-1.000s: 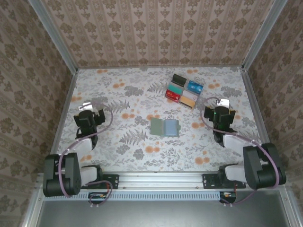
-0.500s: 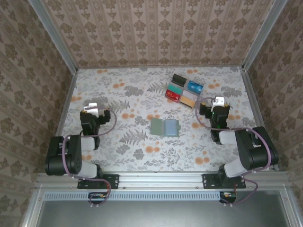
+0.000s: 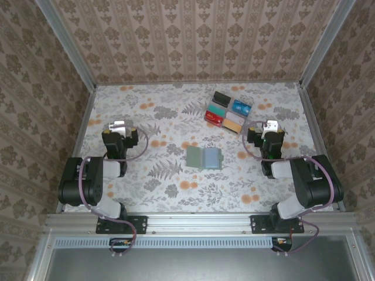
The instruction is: Take the credit cards out of the card holder
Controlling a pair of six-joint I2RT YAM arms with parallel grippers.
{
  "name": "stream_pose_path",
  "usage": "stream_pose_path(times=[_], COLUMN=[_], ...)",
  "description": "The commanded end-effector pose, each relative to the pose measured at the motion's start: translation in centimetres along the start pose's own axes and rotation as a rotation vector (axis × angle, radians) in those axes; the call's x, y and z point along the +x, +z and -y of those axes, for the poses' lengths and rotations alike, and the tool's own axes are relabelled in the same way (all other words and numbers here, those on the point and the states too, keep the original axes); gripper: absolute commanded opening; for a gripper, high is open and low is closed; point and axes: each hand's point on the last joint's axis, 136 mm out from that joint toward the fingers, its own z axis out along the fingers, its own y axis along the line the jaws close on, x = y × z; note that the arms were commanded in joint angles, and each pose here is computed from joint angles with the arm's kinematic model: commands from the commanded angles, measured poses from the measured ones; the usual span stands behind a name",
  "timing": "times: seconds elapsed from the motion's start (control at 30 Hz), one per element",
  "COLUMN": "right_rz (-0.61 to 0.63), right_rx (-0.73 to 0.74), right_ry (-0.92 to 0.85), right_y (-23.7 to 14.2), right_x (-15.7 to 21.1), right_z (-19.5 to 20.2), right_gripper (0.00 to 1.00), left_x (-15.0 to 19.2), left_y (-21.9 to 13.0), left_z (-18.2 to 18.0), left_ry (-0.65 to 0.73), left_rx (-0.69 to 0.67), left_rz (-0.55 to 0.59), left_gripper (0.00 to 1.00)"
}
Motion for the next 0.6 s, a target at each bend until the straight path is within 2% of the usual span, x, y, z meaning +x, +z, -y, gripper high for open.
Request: stream_pose_path(times=[0.0,0.57], right_rz=[0.008,0.024], right_rx=[-0.015,-0.025], right_ry=[0.016,0.019], right_y=[0.51,0.14], right_x=[-0.65,-0.66], right_z=[-0.21,-0.24], right_gripper=[1.00,1.00], left_x=[0.24,0.23], left_y=[0.10,0.23], left_z=[-0.57,-0.40], left_ry=[-0.008,-0.008], left_rx=[-0.031,-0.014], left_rz=[-0.018,-0.022], left_gripper=[1.00,1.00])
